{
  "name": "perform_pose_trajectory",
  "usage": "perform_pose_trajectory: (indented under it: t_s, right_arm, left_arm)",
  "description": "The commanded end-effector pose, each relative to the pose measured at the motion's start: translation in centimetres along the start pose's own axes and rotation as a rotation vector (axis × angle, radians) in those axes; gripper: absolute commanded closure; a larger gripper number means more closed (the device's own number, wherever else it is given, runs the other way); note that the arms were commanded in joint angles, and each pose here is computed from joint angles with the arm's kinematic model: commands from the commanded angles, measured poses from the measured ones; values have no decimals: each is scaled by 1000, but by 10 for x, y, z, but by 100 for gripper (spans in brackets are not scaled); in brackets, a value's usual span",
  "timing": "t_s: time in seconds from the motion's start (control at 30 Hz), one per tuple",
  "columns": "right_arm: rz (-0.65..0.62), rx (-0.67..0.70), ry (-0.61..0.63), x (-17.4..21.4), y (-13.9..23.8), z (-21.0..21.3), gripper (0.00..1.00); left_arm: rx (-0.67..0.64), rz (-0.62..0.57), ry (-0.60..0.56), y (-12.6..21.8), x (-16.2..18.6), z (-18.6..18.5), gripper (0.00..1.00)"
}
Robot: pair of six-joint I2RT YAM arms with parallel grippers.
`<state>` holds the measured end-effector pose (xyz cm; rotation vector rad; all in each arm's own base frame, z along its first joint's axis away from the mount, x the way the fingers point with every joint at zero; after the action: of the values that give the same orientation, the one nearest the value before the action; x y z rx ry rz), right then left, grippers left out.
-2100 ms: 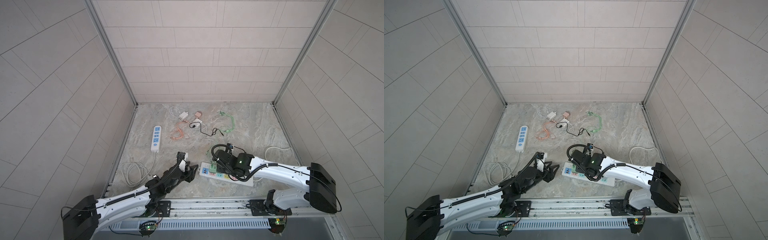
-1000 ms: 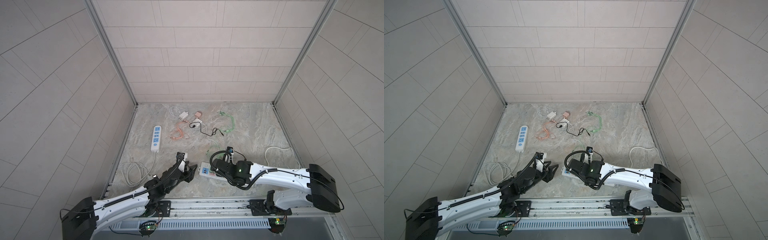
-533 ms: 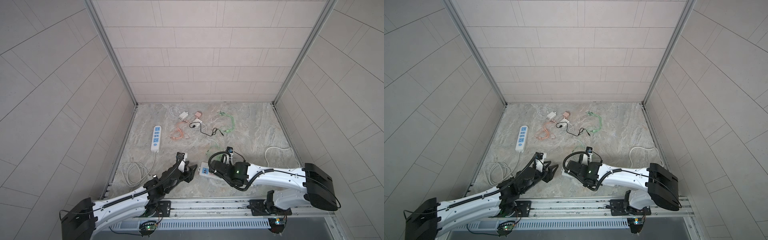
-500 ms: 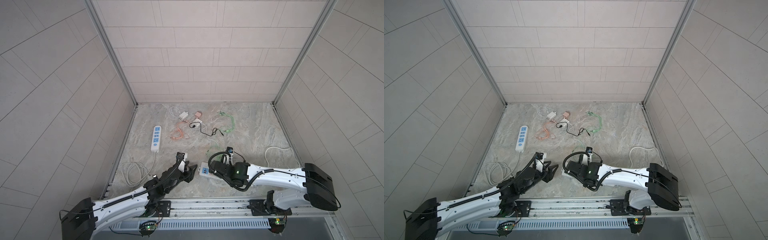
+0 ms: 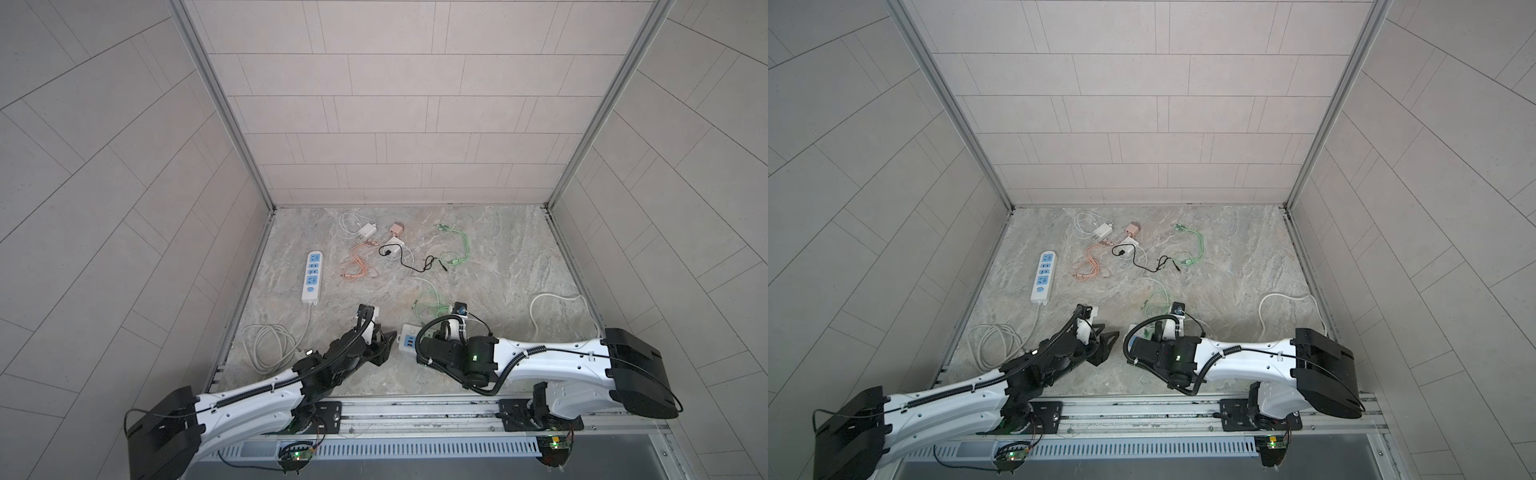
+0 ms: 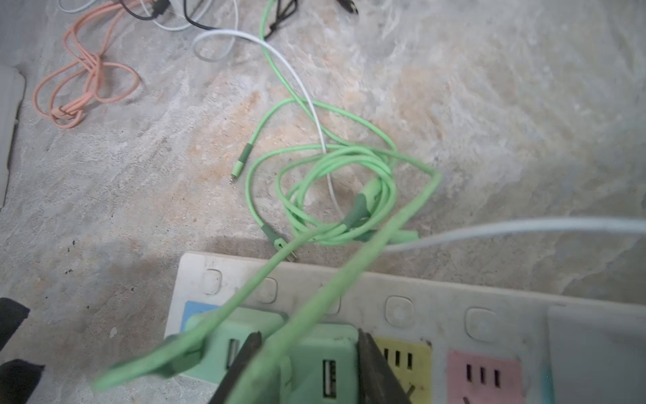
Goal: Insert the plug
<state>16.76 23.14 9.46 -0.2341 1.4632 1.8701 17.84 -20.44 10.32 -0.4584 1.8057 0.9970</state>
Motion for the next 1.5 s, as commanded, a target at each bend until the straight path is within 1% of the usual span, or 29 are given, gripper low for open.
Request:
perform_pose_trajectory:
  t_s: [0.0,0.13,0.37,0.43,0.6,0.8,0.87,1.03,1.33,1.47]
  right_arm:
    - [257,166,59,56,-11,-53,100]
    - [264,167,47,61,-15,-58,100]
    - [267,158,67,61,-15,-52,100]
    - [272,152,69,61,-15,-49,98]
    - [262,109,62,53,-7,-39,91]
    - [228,69,43,35,5,-33,83]
    - [207,53,32,28,8,-32,79]
    - [171,17,25,16,14,-28,72]
    - [166,6,28,14,16,-29,53]
    - [165,2,29,14,16,-27,48]
  left_arm:
    - [38,-53,1,0,-22,-11,41]
    - [53,-49,-4,-2,-24,-15,41]
    - [73,-40,-11,-4,-24,-19,41]
    - [81,-38,-11,-5,-23,-21,41]
    - [96,-30,-13,-6,-23,-24,41]
    - [104,-26,-14,-8,-25,-26,41]
    - [106,-21,-17,-9,-25,-27,41]
    - [110,-11,-17,-13,-23,-29,41]
    - [114,-3,-19,-17,-23,-31,41]
    - [114,-2,-20,-18,-24,-31,41]
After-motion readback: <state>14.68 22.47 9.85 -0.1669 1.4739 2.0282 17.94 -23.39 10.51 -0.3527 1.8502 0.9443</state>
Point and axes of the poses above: each gripper's point midway between its finger pads, its own y axis back along the fingers, its own z axis along the line the jaws close on, x = y × z, the point moved 2 cm from there along y, back along the fingers, and after that the axes turned 10 degrees about -y, right-handed, at the moved point
